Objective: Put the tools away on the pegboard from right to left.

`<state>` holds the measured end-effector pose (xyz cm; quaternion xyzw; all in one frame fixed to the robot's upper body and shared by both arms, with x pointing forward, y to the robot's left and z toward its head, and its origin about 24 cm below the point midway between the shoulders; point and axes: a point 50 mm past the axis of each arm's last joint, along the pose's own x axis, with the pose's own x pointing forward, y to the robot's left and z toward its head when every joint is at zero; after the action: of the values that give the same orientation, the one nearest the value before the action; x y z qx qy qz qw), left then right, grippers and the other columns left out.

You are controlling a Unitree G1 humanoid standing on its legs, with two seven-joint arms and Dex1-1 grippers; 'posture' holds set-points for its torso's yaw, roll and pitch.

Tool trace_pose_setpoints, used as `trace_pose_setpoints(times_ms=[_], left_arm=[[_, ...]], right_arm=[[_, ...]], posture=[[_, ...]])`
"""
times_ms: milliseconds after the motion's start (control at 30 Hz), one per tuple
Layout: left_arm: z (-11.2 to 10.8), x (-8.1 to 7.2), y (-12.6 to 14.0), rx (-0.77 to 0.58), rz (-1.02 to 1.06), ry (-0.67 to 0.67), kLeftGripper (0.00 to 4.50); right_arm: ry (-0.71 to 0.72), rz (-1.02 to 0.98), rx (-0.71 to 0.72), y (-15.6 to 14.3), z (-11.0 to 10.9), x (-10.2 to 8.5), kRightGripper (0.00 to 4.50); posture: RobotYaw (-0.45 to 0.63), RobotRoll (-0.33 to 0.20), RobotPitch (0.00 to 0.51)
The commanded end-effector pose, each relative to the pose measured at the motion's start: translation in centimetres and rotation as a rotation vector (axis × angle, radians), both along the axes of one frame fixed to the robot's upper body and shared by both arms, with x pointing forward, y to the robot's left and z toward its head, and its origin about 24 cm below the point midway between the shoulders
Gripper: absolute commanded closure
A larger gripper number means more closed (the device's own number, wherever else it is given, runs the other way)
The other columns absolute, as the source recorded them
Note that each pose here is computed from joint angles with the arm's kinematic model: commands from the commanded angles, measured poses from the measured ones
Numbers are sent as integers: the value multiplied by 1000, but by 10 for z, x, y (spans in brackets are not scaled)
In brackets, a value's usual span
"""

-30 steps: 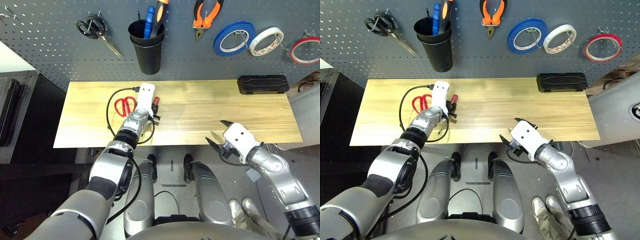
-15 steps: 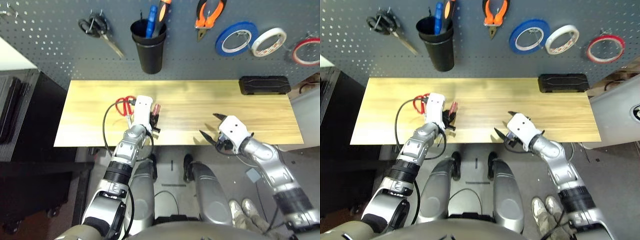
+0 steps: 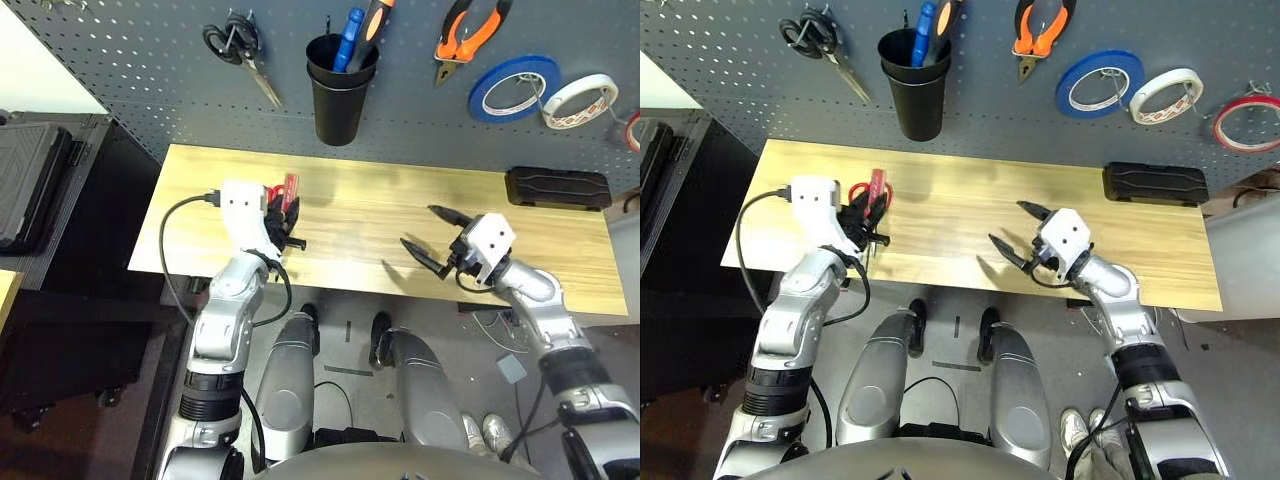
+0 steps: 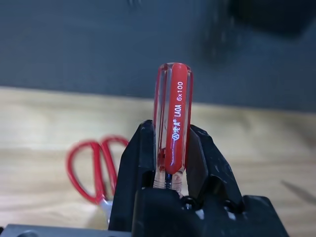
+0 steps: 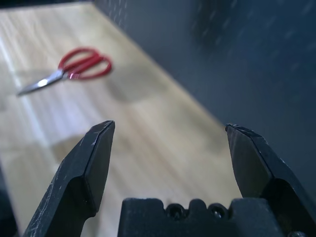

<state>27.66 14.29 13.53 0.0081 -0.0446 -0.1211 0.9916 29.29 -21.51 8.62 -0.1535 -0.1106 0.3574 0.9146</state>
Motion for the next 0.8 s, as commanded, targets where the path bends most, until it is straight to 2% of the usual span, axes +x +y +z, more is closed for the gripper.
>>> trace_pose_setpoints(times_ms=[33,267,467,800], left_arm=[[27,0,1,-35,-29,-79,3594],[59,7,5,-24,-71,-166,3594],[80,17,12,-3,-83,-214,3594],[103,30,26,47,-67,-252,3594]], right_arm=[[7,-4,36,-21,8,-1,0],[-60,46,124,-39,47,0,0],[-69,104,177,-40,79,-3,0],[-72,185,179,-47,118,-8,0]], posture=[[290,0,273],[252,0,258],[218,0,252],[183,0,240]])
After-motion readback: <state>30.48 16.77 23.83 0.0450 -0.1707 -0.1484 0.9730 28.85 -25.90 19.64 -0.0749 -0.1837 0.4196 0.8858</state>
